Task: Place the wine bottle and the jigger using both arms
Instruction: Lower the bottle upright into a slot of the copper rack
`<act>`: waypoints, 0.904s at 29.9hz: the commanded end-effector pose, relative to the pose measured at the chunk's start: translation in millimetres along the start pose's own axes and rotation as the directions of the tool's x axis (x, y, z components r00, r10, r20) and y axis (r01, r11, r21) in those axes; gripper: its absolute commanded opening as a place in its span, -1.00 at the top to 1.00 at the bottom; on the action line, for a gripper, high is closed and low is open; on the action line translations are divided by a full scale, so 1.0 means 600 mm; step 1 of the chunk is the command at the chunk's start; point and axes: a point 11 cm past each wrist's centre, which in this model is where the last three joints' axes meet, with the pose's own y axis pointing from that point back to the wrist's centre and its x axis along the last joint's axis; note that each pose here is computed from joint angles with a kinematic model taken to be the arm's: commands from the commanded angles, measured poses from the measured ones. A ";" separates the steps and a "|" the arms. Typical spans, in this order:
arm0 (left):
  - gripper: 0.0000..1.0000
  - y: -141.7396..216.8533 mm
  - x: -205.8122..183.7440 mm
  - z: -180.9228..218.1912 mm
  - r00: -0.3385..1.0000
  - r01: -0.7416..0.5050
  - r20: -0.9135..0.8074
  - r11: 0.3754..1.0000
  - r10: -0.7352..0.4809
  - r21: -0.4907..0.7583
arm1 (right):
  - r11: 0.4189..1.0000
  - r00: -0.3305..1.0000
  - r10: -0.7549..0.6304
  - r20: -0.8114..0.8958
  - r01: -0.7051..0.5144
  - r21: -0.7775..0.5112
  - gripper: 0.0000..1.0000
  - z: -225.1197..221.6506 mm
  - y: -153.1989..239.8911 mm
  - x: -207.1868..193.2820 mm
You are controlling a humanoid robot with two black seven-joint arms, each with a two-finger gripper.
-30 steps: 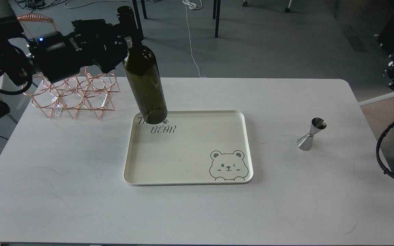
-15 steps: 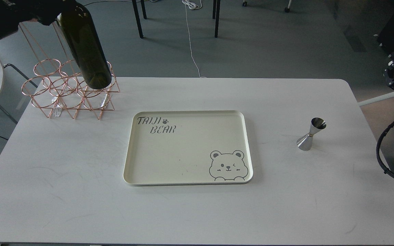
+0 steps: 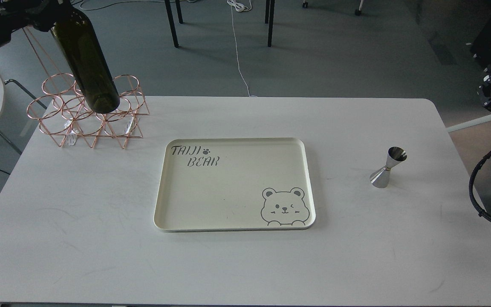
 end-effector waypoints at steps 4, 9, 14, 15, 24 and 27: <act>0.85 -0.010 -0.009 0.006 1.000 0.003 -0.007 1.000 -0.003 -0.010 | 1.000 1.000 0.002 -0.003 -0.002 0.000 -0.96 -0.001 0.001 0.002; 0.85 -0.010 -0.016 0.007 1.000 0.010 -0.012 1.000 -0.011 -0.011 | 1.000 1.000 0.004 -0.002 -0.004 -0.003 -0.96 0.002 0.002 0.003; 0.85 -0.014 -0.032 -0.006 1.000 0.020 -0.023 1.000 -0.020 0.018 | 1.000 1.000 0.007 -0.003 -0.007 -0.005 -0.96 0.004 0.005 0.006; 0.85 -0.012 -0.033 -0.012 1.000 0.021 -0.024 0.999 -0.021 0.029 | 1.000 1.000 0.007 -0.004 -0.007 -0.007 -0.96 0.004 0.005 0.006; 0.85 -0.015 -0.042 -0.014 0.999 0.027 -0.032 0.999 -0.026 0.035 | 1.000 1.000 0.008 -0.004 -0.008 -0.011 -0.96 0.007 0.006 0.007; 0.85 -0.019 -0.044 -0.011 0.999 0.027 -0.037 0.999 -0.026 0.032 | 1.000 1.000 0.008 -0.004 -0.008 -0.011 -0.96 0.007 0.006 0.007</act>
